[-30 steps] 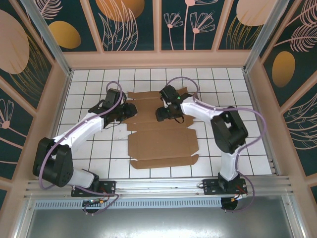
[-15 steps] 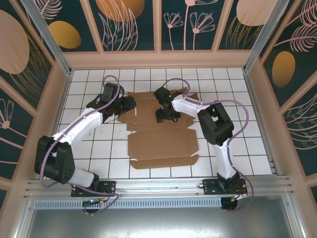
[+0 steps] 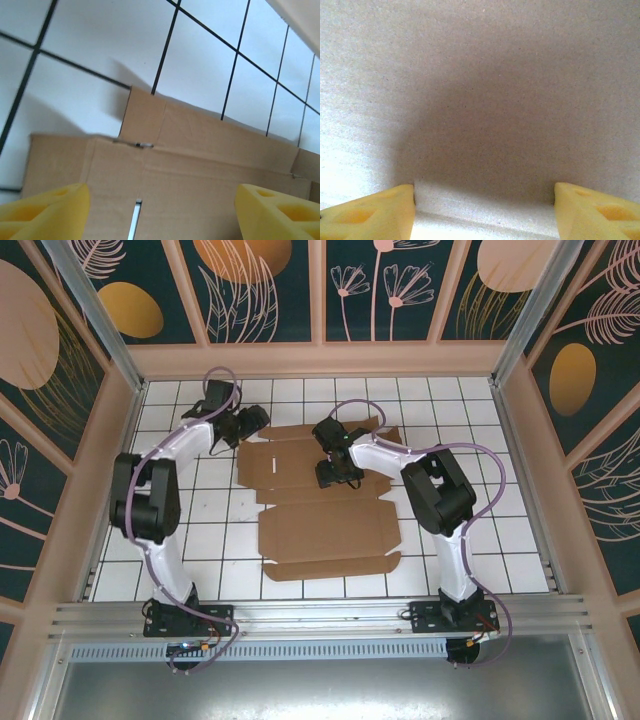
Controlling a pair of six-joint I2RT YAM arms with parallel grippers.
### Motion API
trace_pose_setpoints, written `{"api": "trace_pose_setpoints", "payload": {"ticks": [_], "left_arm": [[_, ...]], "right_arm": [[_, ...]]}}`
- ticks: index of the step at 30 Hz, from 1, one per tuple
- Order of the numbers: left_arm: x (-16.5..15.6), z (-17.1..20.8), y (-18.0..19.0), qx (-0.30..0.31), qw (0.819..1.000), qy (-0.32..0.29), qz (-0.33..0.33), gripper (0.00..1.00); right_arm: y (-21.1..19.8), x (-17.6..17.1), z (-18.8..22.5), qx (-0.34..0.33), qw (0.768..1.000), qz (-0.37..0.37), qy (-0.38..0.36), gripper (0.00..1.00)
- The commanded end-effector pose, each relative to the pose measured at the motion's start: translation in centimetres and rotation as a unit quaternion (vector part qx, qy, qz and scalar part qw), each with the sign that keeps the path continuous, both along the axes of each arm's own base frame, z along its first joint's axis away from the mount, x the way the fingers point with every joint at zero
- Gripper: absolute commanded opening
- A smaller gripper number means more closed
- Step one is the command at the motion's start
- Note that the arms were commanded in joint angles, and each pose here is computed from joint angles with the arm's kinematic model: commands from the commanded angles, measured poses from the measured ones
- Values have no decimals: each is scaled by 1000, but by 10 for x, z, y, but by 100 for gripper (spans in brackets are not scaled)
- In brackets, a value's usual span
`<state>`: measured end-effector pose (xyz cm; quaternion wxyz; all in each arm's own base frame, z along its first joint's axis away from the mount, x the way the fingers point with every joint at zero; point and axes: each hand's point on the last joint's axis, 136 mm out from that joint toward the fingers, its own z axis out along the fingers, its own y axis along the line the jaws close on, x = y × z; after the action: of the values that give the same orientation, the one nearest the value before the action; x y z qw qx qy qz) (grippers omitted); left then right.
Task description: Fold the paper box
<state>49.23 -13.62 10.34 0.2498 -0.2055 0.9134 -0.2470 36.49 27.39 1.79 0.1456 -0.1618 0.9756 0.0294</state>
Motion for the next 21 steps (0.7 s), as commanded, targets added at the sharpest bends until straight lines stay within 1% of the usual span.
{"api": "trace_pose_setpoints", "payload": {"ticks": [1, 5, 7, 10, 15, 21], "left_arm": [[22, 13, -12, 5, 999, -33, -41, 75], [38, -12, -5, 36, 999, -14, -28, 74], [42, -23, -4, 28, 999, -7, -24, 75], [46, -39, -1, 34, 999, 6, -18, 74], [47, -53, -13, -2, 999, 11, -30, 71], [50, -43, -30, -49, 997, -15, -53, 67]], "right_arm": [[-33, -46, -62, -69, 992, 1, 108, 69], [-32, -46, -64, -70, 992, -1, 107, 67], [-31, -45, -64, -70, 992, -1, 107, 67], [-32, -45, -65, -76, 992, 2, 104, 67], [-33, -46, -68, -78, 991, 3, 108, 67], [-29, -47, -73, -74, 990, 8, 117, 65]]}}
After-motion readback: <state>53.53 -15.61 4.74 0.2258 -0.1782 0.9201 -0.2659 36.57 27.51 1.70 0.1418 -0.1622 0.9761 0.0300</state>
